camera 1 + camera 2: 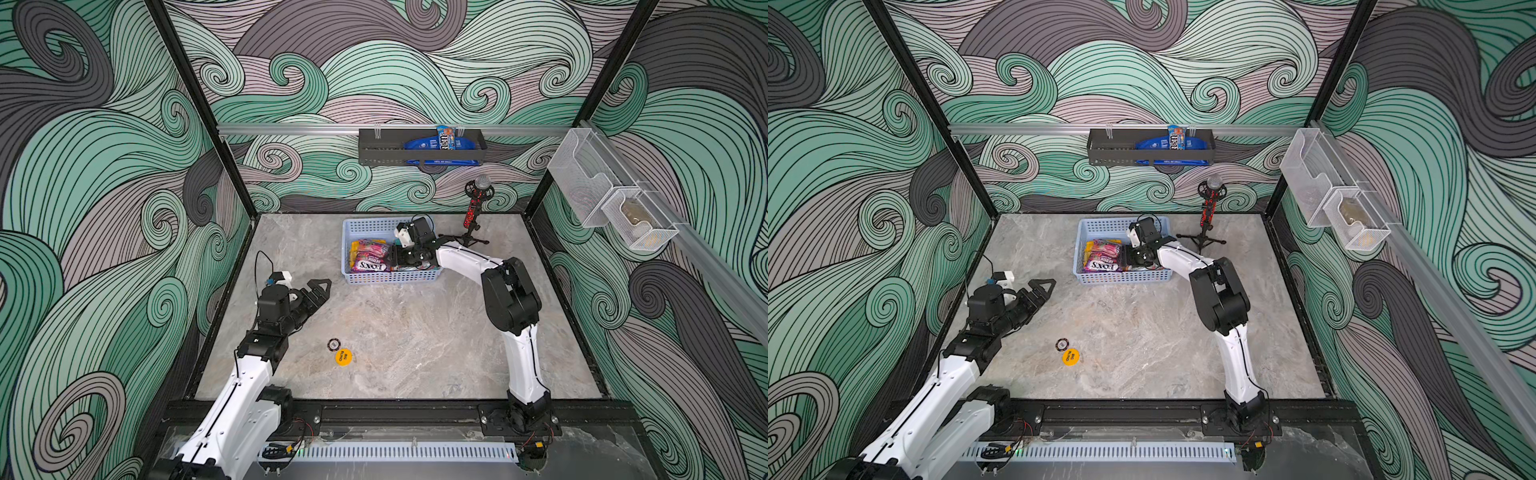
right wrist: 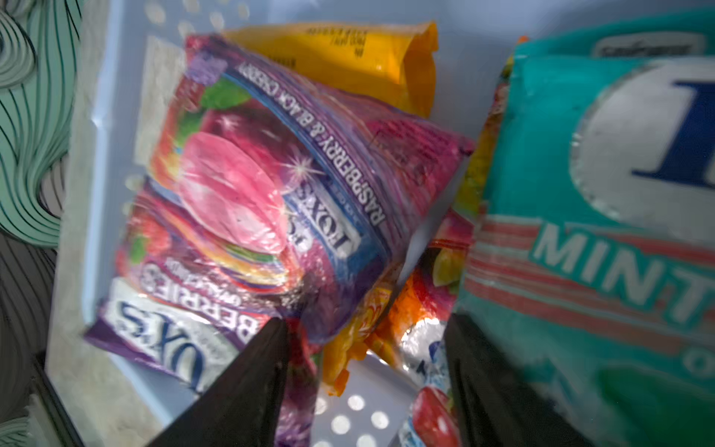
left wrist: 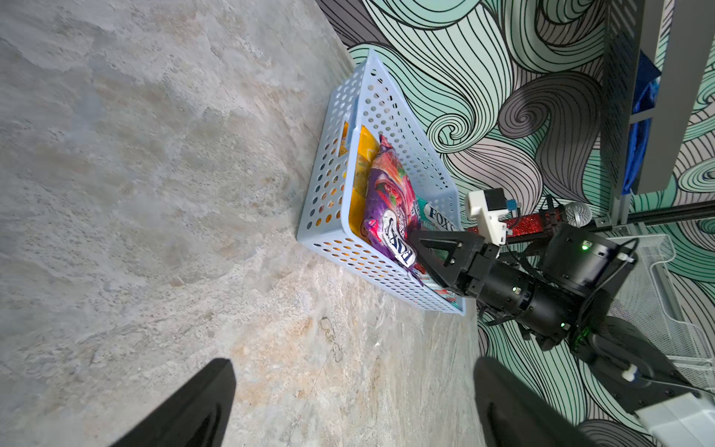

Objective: Put the candies in the basket
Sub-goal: Place the candy in the basket, then reset both arms

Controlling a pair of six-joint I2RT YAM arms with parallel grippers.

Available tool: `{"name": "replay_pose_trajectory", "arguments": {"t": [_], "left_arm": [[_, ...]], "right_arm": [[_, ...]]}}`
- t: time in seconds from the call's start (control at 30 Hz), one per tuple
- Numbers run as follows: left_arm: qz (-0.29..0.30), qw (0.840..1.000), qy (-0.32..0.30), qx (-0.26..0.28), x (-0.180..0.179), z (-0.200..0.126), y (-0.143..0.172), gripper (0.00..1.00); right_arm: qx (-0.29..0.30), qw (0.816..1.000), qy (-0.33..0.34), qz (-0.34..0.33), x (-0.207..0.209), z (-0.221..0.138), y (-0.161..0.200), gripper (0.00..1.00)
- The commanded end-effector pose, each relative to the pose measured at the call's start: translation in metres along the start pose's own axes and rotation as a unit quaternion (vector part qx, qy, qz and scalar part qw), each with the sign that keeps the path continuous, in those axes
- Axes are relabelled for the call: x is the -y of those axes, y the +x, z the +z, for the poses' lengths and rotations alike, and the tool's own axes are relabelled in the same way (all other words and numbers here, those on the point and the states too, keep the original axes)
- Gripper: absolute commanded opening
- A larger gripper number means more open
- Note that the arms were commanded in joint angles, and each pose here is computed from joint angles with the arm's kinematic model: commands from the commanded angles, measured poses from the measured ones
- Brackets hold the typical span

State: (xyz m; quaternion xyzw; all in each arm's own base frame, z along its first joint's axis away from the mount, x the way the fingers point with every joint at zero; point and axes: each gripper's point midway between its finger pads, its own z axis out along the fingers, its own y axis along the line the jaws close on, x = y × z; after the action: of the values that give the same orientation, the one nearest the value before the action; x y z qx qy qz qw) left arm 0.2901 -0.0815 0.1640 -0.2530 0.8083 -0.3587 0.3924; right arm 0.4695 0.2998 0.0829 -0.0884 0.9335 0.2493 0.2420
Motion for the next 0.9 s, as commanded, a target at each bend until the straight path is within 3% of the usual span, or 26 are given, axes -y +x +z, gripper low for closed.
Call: {"name": "replay_pose_trajectory", "arguments": {"t": [0.0, 0.1, 0.17, 0.3, 0.4, 0.5, 0.57, 0.7, 0.8, 0.87], "left_arm": [[0.022, 0.999, 0.040, -0.030, 0.016, 0.002, 0.009, 0.99], [0.022, 0.998, 0.038, -0.044, 0.013, 0.007, 0.016, 0.98], [0.032, 0.998, 0.039, -0.041, 0.017, 0.008, 0.016, 0.99], [0.069, 0.997, 0.028, -0.007, 0.033, 0.007, 0.004, 0.99], [0.095, 0.995, 0.023, 0.021, 0.051, 0.005, -0.004, 0.99], [0.128, 0.990, 0.036, 0.036, 0.073, 0.007, 0.000, 0.99], [0.163, 0.985, 0.044, 0.045, 0.088, 0.010, 0.010, 0.99], [0.252, 0.964, -0.012, 0.083, 0.100, 0.016, 0.026, 0.99], [0.291, 0.946, -0.042, 0.139, 0.102, 0.013, 0.020, 0.99], [0.310, 0.930, -0.030, 0.195, 0.107, 0.007, 0.005, 0.99]], "right_arm": [[0.045, 0.998, -0.003, -0.035, -0.020, -0.051, -0.028, 0.79], [0.071, 0.996, -0.015, -0.052, -0.036, -0.086, -0.039, 0.86], [0.087, 0.994, -0.031, -0.062, -0.048, -0.109, -0.044, 0.99], [0.113, 0.990, -0.042, -0.080, -0.061, -0.145, -0.045, 1.00], [0.139, 0.986, 0.001, -0.089, -0.047, -0.167, -0.041, 1.00], [0.166, 0.979, 0.086, -0.087, -0.014, -0.186, -0.033, 1.00], [0.176, 0.971, 0.140, -0.082, 0.011, -0.193, -0.022, 1.00], [0.193, 0.960, 0.187, -0.082, 0.036, -0.206, -0.006, 1.00], [0.225, 0.947, 0.214, -0.078, 0.048, -0.229, 0.004, 1.00], [0.265, 0.932, 0.235, -0.081, 0.058, -0.249, 0.010, 1.00]]}}
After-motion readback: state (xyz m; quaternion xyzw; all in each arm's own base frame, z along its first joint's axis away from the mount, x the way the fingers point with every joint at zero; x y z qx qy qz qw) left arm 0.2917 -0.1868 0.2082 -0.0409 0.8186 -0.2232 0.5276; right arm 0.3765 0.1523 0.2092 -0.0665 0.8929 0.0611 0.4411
